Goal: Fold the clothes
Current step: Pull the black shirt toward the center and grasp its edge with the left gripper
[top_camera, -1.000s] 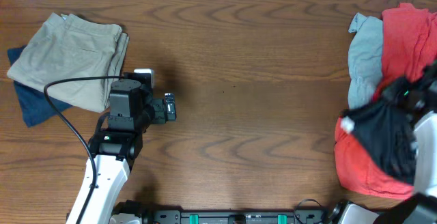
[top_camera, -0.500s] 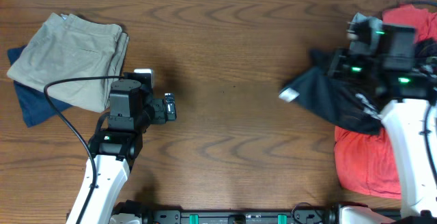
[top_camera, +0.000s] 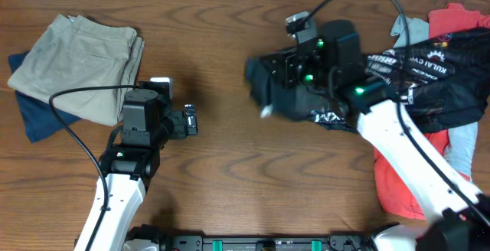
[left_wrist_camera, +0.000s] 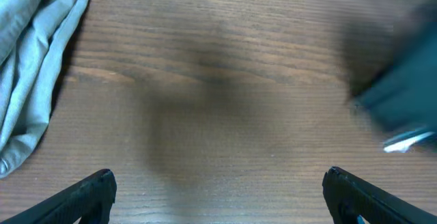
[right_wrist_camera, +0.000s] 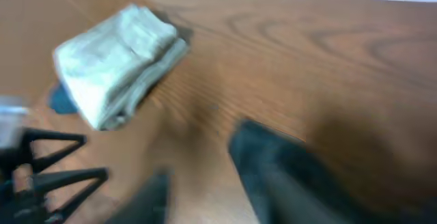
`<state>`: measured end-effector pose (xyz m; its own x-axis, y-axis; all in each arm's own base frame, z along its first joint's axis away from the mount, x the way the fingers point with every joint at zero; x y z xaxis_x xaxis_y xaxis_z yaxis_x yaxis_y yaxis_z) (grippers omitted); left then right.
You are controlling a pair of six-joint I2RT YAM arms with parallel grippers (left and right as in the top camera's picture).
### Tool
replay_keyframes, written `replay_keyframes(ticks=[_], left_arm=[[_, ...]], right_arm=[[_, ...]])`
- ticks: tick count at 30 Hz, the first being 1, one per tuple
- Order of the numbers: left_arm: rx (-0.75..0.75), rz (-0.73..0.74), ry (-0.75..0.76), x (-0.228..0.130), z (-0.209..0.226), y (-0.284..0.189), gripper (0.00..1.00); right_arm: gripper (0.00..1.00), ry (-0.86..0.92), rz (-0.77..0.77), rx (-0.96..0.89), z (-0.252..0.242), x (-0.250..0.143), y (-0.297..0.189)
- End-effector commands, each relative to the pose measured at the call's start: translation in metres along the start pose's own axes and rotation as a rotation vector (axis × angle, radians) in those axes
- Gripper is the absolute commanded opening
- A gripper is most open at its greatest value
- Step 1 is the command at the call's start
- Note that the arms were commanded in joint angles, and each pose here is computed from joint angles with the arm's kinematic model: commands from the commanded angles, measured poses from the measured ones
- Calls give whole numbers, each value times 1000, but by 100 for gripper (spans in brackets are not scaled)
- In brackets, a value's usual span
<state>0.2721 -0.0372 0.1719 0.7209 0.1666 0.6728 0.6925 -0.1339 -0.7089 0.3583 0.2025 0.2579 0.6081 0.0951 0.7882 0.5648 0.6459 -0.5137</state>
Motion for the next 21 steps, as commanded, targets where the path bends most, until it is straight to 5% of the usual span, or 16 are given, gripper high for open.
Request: replay_keyframes(ticks=[1,14,21], left_arm=[[-20,-21,-4,8,-5,-5,98],[-210,-72,-152,25,-27,0,98],[-298,91,-192,2,-47,37,98]], right_arm=[[99,16,-1,-134,-26,0,1],[99,314,134,-455,-143,-37,-62],[99,468,224,-538,-175,-65,-97]])
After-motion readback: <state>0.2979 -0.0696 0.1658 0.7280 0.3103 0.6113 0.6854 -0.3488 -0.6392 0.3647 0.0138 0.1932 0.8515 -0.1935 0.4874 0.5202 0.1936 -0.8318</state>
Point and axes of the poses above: each gripper's point midway between its finger pads, its own y axis out along the fingers, its own z axis along the line the jaws close on, x = y × z, the point moved 6 cm from there along -y, back along the fingers, and after that the axes turned 6 degrees about -y, right-handed, at the moved point
